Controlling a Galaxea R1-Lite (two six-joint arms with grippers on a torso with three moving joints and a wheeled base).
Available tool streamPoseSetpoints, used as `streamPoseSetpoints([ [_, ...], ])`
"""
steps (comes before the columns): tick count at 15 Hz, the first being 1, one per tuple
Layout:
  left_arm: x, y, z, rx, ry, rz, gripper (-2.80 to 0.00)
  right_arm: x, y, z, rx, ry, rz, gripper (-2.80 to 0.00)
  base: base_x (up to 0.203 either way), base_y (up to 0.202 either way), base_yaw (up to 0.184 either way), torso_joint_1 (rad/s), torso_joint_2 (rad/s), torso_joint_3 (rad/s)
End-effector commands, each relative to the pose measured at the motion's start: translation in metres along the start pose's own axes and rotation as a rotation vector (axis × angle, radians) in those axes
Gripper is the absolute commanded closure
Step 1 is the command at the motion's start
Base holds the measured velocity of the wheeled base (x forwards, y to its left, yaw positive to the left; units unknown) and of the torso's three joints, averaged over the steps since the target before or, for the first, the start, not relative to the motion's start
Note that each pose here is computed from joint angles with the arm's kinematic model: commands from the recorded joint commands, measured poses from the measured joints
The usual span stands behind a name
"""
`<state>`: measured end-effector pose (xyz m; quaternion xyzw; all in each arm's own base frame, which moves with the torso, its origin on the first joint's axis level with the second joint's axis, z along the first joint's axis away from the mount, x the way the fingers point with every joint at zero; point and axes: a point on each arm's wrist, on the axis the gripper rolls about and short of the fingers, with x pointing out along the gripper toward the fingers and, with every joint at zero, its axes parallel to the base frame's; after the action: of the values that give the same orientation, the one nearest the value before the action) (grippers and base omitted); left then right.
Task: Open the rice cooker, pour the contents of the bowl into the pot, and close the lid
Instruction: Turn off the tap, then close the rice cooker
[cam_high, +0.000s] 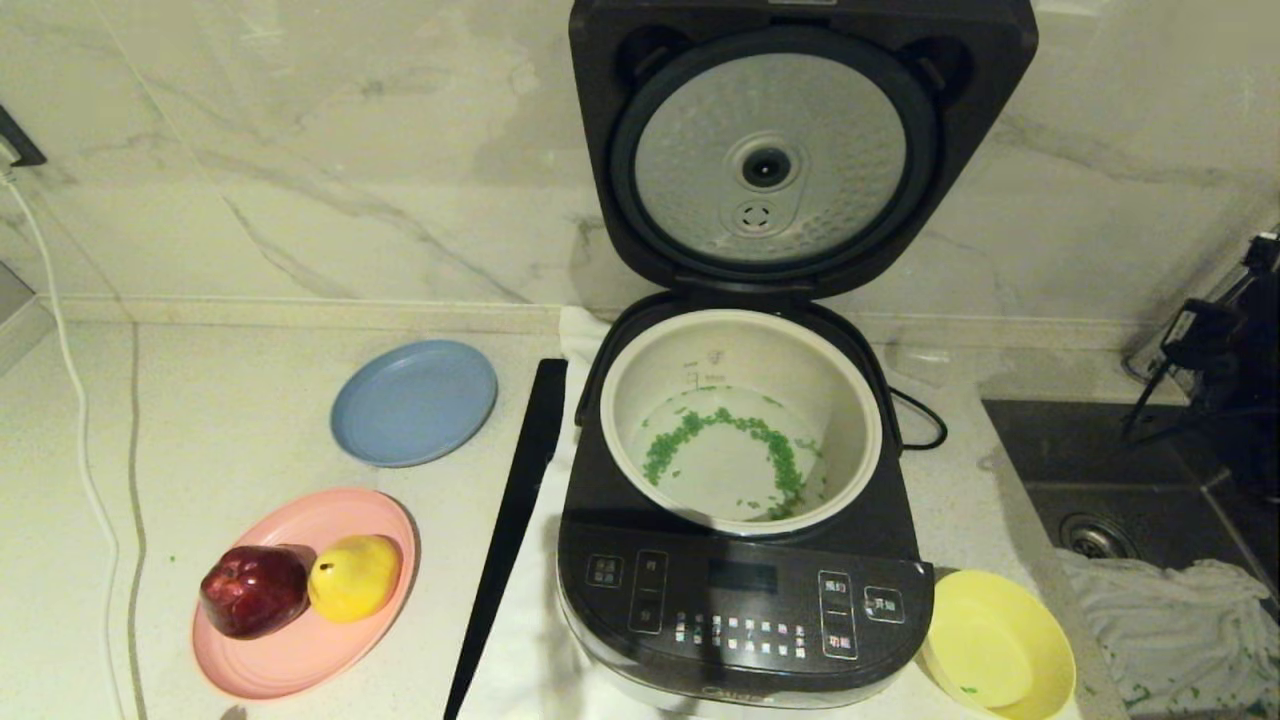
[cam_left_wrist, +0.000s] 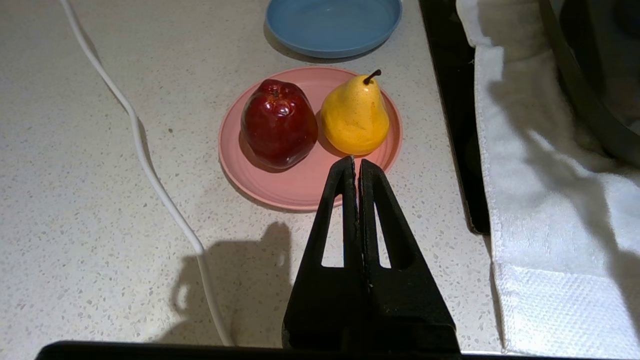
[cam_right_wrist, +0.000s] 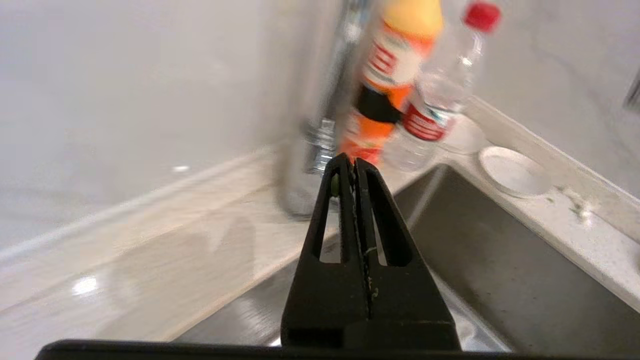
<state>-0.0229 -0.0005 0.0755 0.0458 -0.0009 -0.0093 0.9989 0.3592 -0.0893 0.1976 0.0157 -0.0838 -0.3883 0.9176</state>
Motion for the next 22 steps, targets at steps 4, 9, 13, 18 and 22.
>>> streamPoseSetpoints([
  [4,0.001,0.0,-0.003,0.0,0.008,-0.001,0.0,-0.044,0.012,0.107,0.154,0.178,0.149,0.0,0.0,0.0,0.0,0.0,0.0,0.0],
  [9,0.001,0.0,-0.003,0.0,0.009,0.0,0.0,-0.069,0.02,0.167,0.382,0.447,0.485,0.0,0.0,0.0,0.0,0.0,0.0,0.0],
  [13,0.001,0.0,-0.002,0.0,0.007,0.0,0.0,-0.07,0.03,0.183,0.532,0.586,0.785,0.0,0.0,0.0,0.0,0.0,0.0,0.0],
  [18,0.001,0.0,-0.002,0.0,0.008,0.0,0.0,-0.042,0.06,0.174,0.568,0.596,0.937,0.0,0.0,0.0,0.0,0.0,0.0,0.0],
  [22,0.001,0.0,-0.003,0.0,0.009,0.0,0.0,-0.036,0.073,0.179,0.582,0.576,1.186,0.0,0.0,0.0,0.0,0.0,0.0,0.0],
])
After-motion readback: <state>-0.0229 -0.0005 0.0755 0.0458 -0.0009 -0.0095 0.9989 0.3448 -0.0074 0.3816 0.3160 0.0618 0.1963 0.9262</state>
